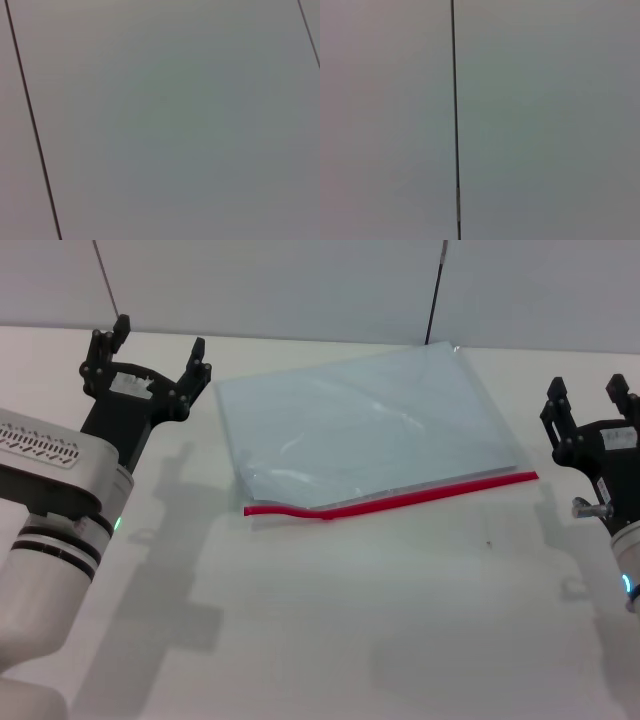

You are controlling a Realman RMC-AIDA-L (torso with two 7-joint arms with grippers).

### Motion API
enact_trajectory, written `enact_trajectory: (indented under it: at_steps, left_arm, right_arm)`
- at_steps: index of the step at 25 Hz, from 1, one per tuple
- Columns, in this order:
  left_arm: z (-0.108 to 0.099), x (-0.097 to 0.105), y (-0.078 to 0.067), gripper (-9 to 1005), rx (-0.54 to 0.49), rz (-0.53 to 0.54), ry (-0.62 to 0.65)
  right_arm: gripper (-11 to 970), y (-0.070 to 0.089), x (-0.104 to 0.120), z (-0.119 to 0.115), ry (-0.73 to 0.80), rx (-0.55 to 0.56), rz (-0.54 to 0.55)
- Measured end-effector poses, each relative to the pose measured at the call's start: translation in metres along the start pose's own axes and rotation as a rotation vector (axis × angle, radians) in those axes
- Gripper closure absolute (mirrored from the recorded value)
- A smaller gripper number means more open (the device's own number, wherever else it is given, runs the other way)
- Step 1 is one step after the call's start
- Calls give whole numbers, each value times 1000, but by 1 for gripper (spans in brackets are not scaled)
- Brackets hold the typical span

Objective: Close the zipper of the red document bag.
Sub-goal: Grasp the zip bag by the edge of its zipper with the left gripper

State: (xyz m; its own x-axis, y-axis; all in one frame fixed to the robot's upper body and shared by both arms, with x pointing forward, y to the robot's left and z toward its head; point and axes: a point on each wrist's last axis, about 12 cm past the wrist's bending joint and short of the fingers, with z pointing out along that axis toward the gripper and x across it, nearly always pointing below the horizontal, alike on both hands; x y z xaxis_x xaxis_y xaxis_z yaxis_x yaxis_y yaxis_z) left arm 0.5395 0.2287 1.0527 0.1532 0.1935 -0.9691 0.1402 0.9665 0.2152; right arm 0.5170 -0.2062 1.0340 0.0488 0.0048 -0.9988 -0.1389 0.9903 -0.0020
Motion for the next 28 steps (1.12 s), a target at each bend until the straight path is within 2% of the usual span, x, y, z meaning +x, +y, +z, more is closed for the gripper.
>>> enact_trajectory:
  at_steps: [18,25,28]
  left_arm:
    - [2,1,-1,122,13,7,7]
    - [4,-7,-12,122,51,-18,-9]
    - [7,-9,-20,122,91,-35,29]
  right_arm:
    - [294,0,1,0,7,0,1]
    - [294,-1,3,1,26,1,3]
    - [294,-3,5,1,41,12,7]
